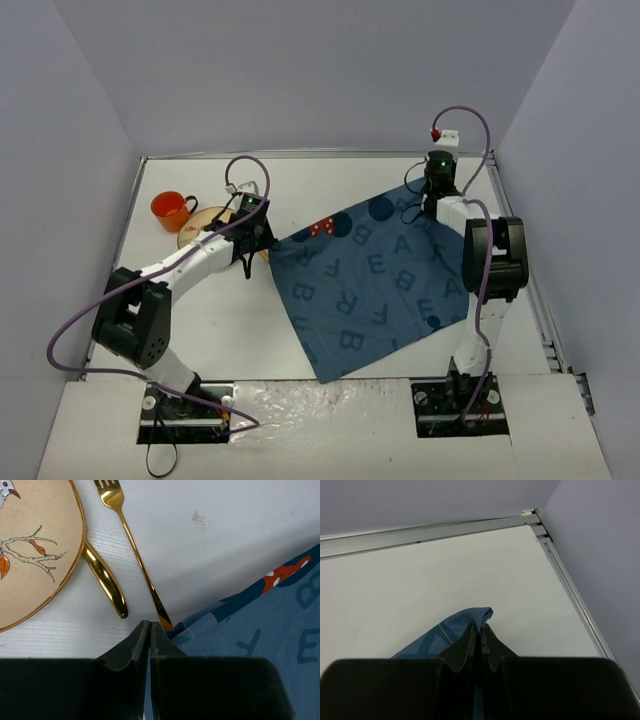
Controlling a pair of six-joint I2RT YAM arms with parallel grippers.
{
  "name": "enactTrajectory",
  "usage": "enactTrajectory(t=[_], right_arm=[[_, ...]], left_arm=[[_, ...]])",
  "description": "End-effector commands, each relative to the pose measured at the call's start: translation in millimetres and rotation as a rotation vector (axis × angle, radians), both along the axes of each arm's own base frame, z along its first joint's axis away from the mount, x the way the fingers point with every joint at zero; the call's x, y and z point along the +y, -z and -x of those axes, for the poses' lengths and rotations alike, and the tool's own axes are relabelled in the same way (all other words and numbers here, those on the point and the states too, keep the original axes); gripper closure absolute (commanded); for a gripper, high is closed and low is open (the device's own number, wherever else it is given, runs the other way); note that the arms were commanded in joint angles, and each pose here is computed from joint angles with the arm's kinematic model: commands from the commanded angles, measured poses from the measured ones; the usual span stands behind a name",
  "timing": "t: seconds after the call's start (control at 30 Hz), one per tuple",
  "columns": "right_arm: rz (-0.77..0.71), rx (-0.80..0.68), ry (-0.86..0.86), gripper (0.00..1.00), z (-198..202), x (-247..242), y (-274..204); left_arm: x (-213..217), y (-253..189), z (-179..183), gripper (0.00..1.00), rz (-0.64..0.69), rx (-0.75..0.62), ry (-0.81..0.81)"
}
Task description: Set the dinner table for one person
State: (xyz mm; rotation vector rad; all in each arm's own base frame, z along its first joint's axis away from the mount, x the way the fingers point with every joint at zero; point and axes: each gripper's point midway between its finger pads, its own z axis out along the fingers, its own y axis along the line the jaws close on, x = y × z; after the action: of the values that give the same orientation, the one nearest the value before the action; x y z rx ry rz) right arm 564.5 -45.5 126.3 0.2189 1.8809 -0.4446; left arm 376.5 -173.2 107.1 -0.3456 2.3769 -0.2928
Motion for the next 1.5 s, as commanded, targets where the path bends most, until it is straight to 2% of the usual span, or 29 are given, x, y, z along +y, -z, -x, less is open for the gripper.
enactTrajectory(t=[0.0,0.23,0.47,0.53,0.57,0.67,0.73,0.9,1.03,1.1,1.13,1.2,1.23,1.33,1.47], right_arm=[[0.044,-0.185,-0.068,1.0,-46.4,0.8,-56.9],[0.074,-0.204,-0.133,1.0,-82.3,1.9,-59.7],[0.071,-0.196,-0.192,0.99,-110.0,11.5,-47.9],[0.072,-0.184,-0.203,0.96,-113.8,13.6,-43.8],[0.074,-0.17,-0.218,0.91,-118.0,16.2,-38.6],[0.084,-0.155,-0.224,0.66,-123.4,15.7,-33.6],[0.098,-0.146,-0.212,0.5,-123.4,11.9,-36.7],[0.097,-0.169,-0.184,0.37,-111.5,6.9,-71.6],[0.011,-0.18,-0.15,0.2,-84.1,4.3,-106.0],[-0.033,-0.179,-0.131,0.18,-73.2,4.0,-113.9],[-0.072,-0.149,-0.105,0.17,-59.6,1.4,-110.7],[-0.158,-0.133,-0.069,0.16,-38.4,-2.2,-104.9],[-0.172,-0.121,-0.065,0.16,-34.1,-4.1,-101.3],[-0.346,-0.073,-0.039,0.16,11.0,-14.8,-73.1],[-0.495,-0.035,-0.055,0.17,45.9,-22.0,-44.8]], left_arm=[[-4.6,-31.6,-13.5,1.0,0.076,-0.098,-0.052],[-10.7,-23.9,-9.5,1.0,0.121,-0.074,-0.066],[-12.5,-6.8,-9.2,1.0,0.104,-0.034,-0.069],[-14.3,-2.9,-9.9,1.0,0.106,-0.027,-0.069],[-15.5,-1.2,-10.7,0.98,0.112,-0.025,-0.069],[-18.4,0.4,-12.8,0.89,0.115,-0.022,-0.065],[-20.6,-1.4,-14.7,0.79,0.119,-0.023,-0.06],[-23.5,-16.7,-17.3,0.62,0.117,-0.054,-0.038],[-21.4,-51.5,-12.7,0.42,0.092,-0.114,-0.006],[-20.7,-60.6,-8.8,0.36,0.071,-0.127,0.009],[-20.0,-72.7,-3.7,0.28,0.054,-0.15,0.025],[-22.7,-79.3,4.8,0.18,0.017,-0.164,0.063],[-22.4,-81.7,8.0,0.17,0.008,-0.167,0.077],[-32.4,-78.2,29.6,0.13,-0.026,-0.157,0.156],[-40.2,-61.1,49.2,0.13,-0.024,-0.135,0.207]])
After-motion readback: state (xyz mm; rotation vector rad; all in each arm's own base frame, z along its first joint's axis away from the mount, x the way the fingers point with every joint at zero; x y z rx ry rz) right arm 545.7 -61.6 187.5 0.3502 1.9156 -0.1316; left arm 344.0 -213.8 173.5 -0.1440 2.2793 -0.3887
